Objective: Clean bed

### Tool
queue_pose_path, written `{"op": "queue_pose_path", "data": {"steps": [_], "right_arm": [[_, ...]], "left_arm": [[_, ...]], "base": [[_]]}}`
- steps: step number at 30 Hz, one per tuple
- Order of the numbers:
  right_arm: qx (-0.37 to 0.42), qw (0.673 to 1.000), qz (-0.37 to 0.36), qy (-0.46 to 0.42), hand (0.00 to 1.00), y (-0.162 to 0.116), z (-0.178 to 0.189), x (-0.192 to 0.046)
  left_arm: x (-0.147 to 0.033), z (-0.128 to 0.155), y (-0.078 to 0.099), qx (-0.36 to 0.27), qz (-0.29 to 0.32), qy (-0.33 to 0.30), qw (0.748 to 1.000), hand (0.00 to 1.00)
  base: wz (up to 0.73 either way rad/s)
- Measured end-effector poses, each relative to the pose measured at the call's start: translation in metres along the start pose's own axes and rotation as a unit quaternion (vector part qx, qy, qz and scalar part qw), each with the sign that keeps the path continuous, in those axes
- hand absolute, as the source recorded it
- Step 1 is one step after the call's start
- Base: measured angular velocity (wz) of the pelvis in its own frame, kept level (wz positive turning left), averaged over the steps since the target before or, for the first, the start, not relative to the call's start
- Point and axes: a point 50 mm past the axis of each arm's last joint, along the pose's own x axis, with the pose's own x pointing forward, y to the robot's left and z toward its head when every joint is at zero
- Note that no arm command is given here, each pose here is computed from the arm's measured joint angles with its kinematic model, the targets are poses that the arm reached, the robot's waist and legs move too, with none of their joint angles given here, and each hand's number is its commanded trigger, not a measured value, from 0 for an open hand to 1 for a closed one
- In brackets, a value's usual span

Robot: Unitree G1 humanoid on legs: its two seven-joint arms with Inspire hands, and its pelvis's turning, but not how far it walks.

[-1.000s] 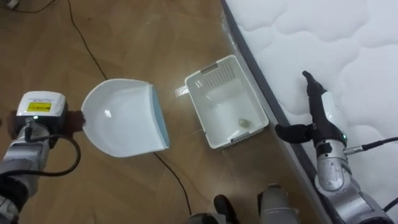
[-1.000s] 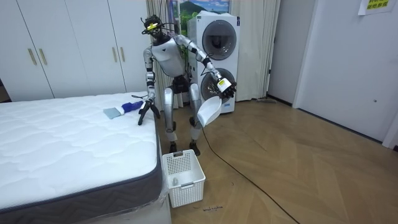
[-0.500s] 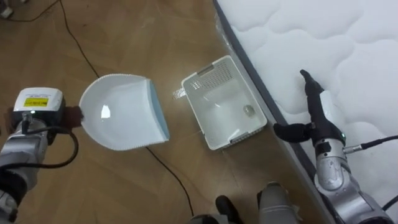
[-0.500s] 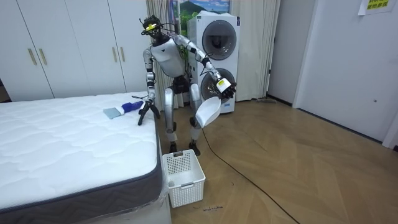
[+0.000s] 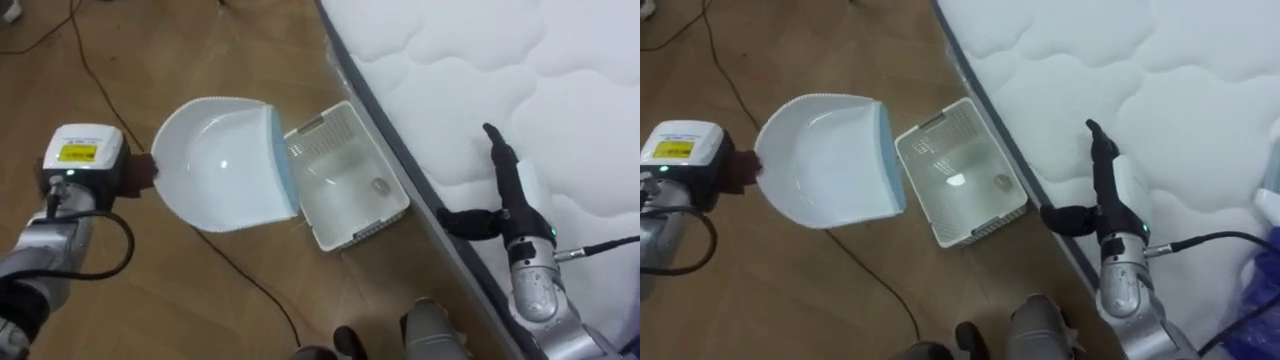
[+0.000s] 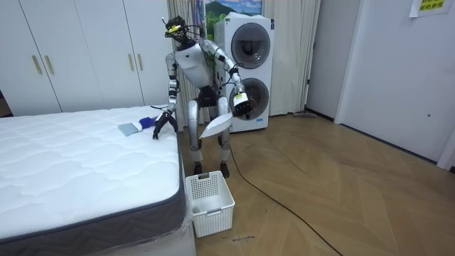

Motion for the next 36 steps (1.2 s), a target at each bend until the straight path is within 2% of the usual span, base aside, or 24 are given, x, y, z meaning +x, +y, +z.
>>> {"op": "queue_pose_path", "data": {"steps": [5,9,11,16,20,22,26,31,36], "right_arm": [[0.012,0.999,-0.002,0.040,0.00,0.006,-0.015,-0.008],[0.022,0.996,-0.030,0.086,0.00,-0.002,-0.032,-0.017],[0.025,0.993,-0.041,0.104,0.00,-0.006,-0.040,-0.024],[0.033,0.987,-0.049,0.149,0.00,-0.005,-0.054,-0.036],[0.049,0.986,-0.026,0.158,0.00,0.007,-0.053,-0.043],[0.055,0.986,-0.013,0.158,0.00,0.011,-0.053,-0.049],[0.064,0.985,-0.008,0.161,0.00,0.015,-0.052,-0.052],[0.078,0.987,0.003,0.144,0.00,0.019,-0.044,-0.051],[0.091,0.987,0.025,0.131,0.00,0.022,-0.040,-0.053]], "left_arm": [[-0.019,0.014,-0.017,-0.034,0.002,-0.038,0.999,1.00],[-0.016,0.024,-0.008,-0.069,0.030,-0.051,0.996,1.00],[-0.016,0.028,-0.002,-0.107,0.052,-0.049,0.992,1.00],[-0.028,0.046,-0.009,-0.169,0.065,-0.051,0.982,1.00],[-0.049,0.061,-0.032,-0.216,0.034,-0.037,0.975,1.00],[-0.055,0.065,-0.037,-0.224,0.026,-0.037,0.974,1.00],[-0.056,0.063,-0.037,-0.237,0.031,-0.024,0.971,1.00],[-0.053,0.064,-0.027,-0.256,0.056,-0.022,0.965,1.00],[-0.065,0.072,-0.039,-0.296,0.036,-0.008,0.954,1.00]], "base": [[-0.42],[-0.13],[-0.31],[-0.83],[-1.58],[-1.59],[-1.17],[-0.59],[-0.23]]}}
